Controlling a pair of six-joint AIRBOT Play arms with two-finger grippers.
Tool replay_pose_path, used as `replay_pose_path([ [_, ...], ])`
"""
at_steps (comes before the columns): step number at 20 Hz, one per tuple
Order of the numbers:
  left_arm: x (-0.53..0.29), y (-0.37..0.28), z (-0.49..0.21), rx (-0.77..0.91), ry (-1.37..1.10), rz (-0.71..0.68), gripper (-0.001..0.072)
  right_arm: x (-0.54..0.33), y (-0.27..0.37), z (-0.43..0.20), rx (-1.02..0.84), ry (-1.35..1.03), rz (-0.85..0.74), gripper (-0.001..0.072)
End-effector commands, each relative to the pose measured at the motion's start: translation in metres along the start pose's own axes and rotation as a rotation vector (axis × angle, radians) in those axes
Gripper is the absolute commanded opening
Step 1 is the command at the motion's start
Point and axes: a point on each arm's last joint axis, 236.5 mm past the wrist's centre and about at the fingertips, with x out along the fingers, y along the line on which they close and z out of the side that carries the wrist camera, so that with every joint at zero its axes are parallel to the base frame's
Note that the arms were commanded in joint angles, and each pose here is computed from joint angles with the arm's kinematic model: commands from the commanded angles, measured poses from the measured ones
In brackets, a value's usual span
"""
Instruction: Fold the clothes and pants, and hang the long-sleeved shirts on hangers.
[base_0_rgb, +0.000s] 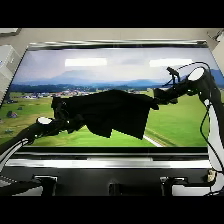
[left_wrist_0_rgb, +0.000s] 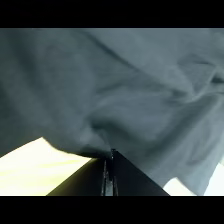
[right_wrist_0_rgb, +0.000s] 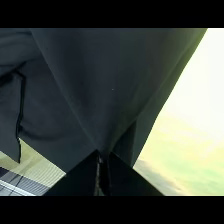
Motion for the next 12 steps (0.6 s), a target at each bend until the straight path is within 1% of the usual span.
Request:
replay_pose_path([
  [1, -0.008, -0.041, 0.013, 0.075, 0.021, -0.085, 0.0018, -0.008, 0.007, 0.002, -0.034, -0.024, 0.007, 0.0035],
  [3, -0.033, -0.089, 0.039, 0.148, -0.003, -0.182, 0.0017, -0.024, 0.018, 0.011, -0.086, -0.097, 0.017, 0.0034],
  [6, -0.112, -0.172, 0.106, 0.293, -0.145, -0.312, 0.0017, -0.083, 0.039, 0.048, -0.198, -0.376, -0.035, 0.0034],
  [7, -0.150, -0.198, 0.131, 0.352, -0.214, -0.320, 0.0017, -0.112, 0.049, 0.062, -0.235, -0.493, -0.056, 0.0034],
  [9, -0.237, -0.244, 0.170, 0.484, -0.387, -0.281, 0.0016, -0.189, 0.080, 0.081, -0.294, -0.757, -0.079, 0.0034],
  [10, -0.283, -0.265, 0.179, 0.564, -0.476, -0.249, 0.0016, -0.228, 0.099, 0.080, -0.316, -0.867, -0.073, 0.0034],
  [12, -0.375, -0.304, 0.169, 0.760, -0.641, -0.180, 0.0017, -0.302, 0.137, 0.057, -0.395, -1.034, -0.079, 0.0034],
])
